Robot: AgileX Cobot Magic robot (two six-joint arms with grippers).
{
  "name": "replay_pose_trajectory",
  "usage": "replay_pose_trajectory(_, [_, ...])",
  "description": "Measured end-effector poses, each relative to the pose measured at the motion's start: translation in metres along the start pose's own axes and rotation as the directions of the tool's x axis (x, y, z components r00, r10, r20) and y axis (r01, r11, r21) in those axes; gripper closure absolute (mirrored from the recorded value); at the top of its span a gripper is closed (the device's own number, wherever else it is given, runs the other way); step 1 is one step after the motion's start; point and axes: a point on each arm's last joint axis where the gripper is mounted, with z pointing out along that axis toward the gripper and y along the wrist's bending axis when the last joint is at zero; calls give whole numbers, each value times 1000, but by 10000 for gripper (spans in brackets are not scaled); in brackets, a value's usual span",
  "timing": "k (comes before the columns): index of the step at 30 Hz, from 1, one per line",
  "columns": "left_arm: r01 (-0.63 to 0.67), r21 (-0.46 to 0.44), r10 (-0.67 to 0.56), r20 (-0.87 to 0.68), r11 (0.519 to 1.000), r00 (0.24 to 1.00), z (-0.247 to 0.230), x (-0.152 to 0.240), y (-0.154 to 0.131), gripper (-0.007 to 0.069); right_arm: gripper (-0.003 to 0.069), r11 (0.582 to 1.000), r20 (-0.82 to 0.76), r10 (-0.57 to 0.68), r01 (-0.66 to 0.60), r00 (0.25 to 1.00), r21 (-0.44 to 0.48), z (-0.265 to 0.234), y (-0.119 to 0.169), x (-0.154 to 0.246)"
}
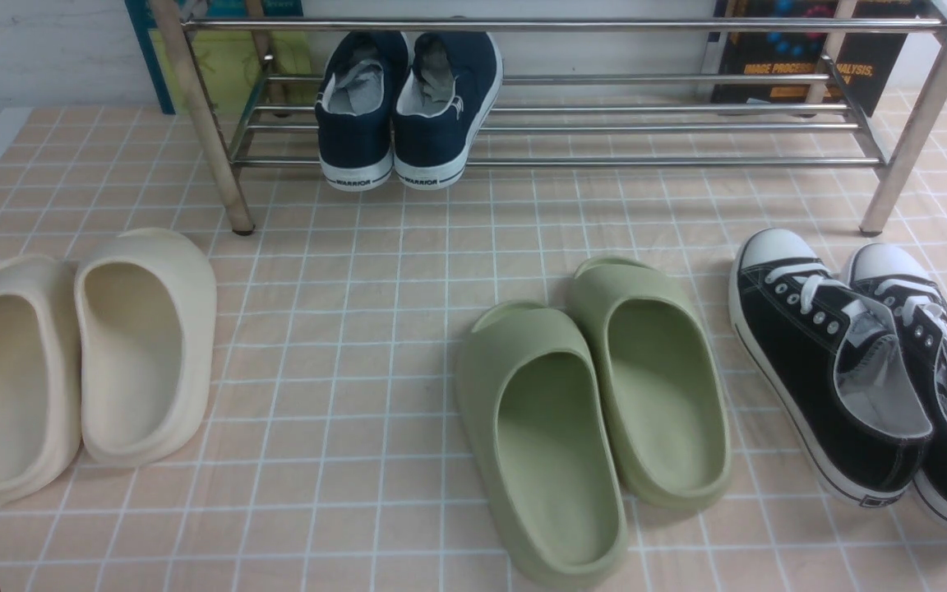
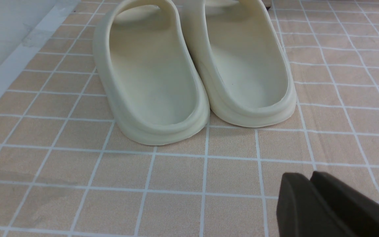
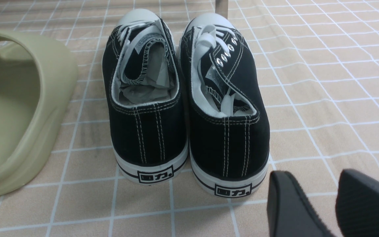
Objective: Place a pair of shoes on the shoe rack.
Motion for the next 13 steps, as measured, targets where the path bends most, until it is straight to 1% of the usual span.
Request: replay_pose_trajectory(13, [0, 0, 0, 0, 1000, 1000, 0, 0, 0, 531, 421, 1000, 0, 0, 0, 1000, 0, 0, 0, 0])
